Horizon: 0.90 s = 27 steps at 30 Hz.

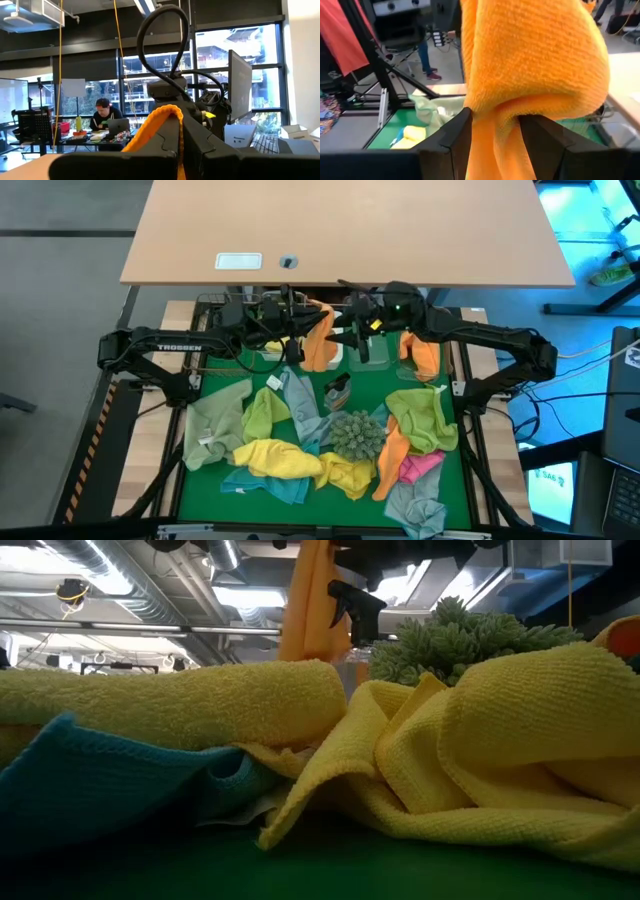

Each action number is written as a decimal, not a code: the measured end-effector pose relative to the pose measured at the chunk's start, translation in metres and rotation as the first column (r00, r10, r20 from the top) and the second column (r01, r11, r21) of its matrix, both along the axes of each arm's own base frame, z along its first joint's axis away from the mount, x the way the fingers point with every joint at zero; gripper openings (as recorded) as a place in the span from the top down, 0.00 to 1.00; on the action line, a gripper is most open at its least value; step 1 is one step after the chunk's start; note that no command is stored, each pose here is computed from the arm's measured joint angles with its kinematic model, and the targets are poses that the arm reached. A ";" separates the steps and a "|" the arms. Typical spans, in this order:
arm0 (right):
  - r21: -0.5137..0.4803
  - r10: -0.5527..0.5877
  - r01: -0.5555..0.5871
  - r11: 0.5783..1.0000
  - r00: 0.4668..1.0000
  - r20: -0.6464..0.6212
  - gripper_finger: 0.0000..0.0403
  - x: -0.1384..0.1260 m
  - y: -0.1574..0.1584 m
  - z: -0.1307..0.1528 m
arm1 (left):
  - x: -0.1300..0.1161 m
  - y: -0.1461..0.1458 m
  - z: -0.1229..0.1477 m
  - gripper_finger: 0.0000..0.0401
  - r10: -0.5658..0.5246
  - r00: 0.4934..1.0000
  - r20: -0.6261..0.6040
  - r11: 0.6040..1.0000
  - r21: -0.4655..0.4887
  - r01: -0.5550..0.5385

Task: Sort microfiber towel by color & place in baskets
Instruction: Put the left orange microfiber towel into the right transparent bin

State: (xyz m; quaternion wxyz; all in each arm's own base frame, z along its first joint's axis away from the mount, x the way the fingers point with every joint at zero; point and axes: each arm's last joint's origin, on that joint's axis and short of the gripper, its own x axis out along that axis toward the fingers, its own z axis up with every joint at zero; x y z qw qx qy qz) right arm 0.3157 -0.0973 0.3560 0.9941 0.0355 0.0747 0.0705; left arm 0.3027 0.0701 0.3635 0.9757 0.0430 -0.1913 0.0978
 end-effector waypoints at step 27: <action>-0.052 -0.069 0.076 0.996 0.990 0.120 0.96 0.006 0.012 0.012 | 0.000 0.000 -0.001 1.00 -0.010 1.000 -0.007 1.000 0.001 0.010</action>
